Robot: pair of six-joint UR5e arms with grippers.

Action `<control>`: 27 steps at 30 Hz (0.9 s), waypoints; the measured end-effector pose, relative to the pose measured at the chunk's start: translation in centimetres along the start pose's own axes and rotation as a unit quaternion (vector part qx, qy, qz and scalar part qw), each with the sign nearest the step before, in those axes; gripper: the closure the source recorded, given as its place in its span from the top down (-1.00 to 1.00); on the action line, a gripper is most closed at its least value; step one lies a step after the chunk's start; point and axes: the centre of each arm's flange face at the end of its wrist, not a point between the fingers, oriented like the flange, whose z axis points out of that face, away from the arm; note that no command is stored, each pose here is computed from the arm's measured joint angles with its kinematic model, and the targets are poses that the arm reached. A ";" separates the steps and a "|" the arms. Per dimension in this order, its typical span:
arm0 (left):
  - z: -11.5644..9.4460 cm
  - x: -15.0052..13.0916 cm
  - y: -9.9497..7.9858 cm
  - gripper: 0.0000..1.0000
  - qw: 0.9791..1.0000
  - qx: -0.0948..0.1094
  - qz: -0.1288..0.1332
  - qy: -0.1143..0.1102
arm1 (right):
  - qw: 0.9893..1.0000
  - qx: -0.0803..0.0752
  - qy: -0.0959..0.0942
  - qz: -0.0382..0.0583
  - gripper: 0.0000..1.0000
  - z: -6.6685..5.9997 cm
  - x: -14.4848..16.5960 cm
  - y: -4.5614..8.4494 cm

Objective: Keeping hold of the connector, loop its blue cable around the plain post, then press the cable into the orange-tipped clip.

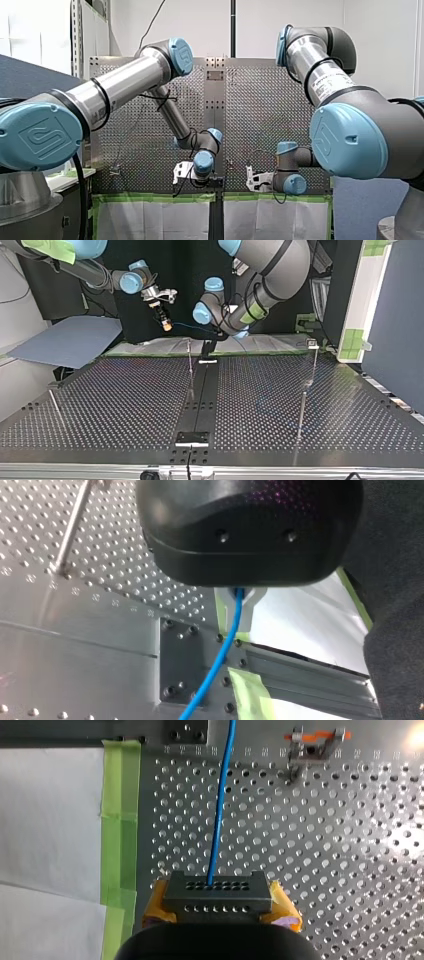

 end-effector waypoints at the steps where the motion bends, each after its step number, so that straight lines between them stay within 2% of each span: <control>1: -0.3 0.1 -0.1 -1.00 1.000 -0.001 -0.002 -0.004 | 1.000 -0.001 0.000 0.000 -1.00 0.0 0.0 0.2; 16: -3.3 1.1 -2.6 -1.00 0.999 -0.012 -0.006 -0.035 | 1.000 -0.017 -0.001 0.005 -1.00 0.7 0.5 2.3; 27: -5.0 0.2 -4.0 -1.00 0.998 -0.004 -0.023 -0.055 | 0.999 -0.029 0.001 0.014 -1.00 1.1 0.9 4.1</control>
